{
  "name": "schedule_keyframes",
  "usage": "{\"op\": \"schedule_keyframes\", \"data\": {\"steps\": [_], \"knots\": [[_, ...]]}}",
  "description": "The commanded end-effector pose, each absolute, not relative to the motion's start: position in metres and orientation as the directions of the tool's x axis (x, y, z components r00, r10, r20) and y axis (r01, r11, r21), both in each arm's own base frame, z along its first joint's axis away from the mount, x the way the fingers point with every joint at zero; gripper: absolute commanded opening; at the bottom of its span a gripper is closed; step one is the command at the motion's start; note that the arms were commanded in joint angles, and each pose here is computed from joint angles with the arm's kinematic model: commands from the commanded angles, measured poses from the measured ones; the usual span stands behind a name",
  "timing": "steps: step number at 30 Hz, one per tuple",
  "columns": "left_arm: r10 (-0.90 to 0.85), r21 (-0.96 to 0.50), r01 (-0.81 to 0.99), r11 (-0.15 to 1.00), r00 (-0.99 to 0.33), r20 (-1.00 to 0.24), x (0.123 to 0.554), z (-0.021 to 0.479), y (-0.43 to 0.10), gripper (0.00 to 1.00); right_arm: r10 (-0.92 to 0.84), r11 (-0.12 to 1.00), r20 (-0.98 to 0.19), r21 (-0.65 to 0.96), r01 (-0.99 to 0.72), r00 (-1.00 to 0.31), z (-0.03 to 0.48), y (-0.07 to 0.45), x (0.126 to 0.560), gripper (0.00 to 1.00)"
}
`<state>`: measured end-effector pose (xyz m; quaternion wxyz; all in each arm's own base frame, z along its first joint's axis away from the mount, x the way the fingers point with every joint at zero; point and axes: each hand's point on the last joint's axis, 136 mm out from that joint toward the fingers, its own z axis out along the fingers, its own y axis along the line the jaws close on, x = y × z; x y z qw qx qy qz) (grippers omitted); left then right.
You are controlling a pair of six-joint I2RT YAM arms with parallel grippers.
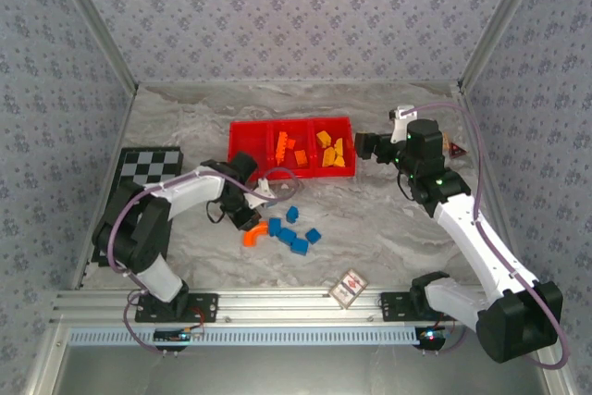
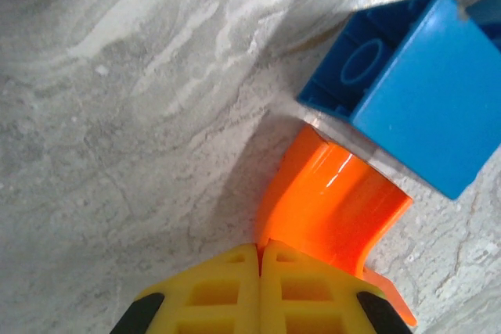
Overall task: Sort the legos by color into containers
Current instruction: Pick up the lego from the middle-left of the table, then place the lego in the container.
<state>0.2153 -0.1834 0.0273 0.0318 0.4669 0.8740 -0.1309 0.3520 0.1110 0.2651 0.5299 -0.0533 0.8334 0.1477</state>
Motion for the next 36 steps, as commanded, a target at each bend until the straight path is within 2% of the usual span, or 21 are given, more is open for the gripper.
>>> {"op": "schedule_keyframes", "data": {"steps": [1, 9, 14, 20, 27, 31, 36], "knots": [[0.804, -0.171, 0.821, 0.545, -0.57, -0.172, 0.21, 0.036, -0.174, 0.0, 0.077, 0.956, -0.896, 0.192, -0.223, -0.438, 0.262, 0.107, 0.354, 1.0], [0.739, -0.081, 0.782, 0.618, -0.613, -0.28, 0.218, 0.075, -0.168, 0.0, 0.086, 0.96, -0.889, 0.195, -0.203, -0.449, 0.258, 0.104, 0.355, 1.0], [0.647, -0.036, 0.721, 0.692, -0.642, -0.412, 0.226, 0.115, -0.166, 0.0, 0.093, 0.961, -0.883, 0.201, -0.19, -0.46, 0.255, 0.102, 0.357, 1.0], [0.525, -0.007, 0.643, 0.766, -0.631, -0.571, 0.258, 0.166, -0.174, 0.0, 0.11, 0.958, -0.874, 0.22, -0.183, -0.472, 0.253, 0.102, 0.357, 1.0], [0.508, 0.009, 0.618, 0.786, -0.637, -0.579, 0.315, 0.189, -0.202, 0.0, 0.113, 0.959, -0.874, 0.22, -0.178, -0.472, 0.251, 0.1, 0.356, 1.0], [0.533, 0.006, 0.628, 0.779, -0.656, -0.533, 0.35, 0.18, -0.222, 0.0, 0.132, 0.955, -0.866, 0.242, -0.173, -0.483, 0.247, 0.098, 0.357, 1.0], [0.492, -0.032, 0.569, 0.822, -0.737, -0.462, 0.396, 0.165, -0.232, 0.0, 0.133, 0.956, -0.865, 0.241, -0.169, -0.483, 0.249, 0.095, 0.353, 1.0]]}}
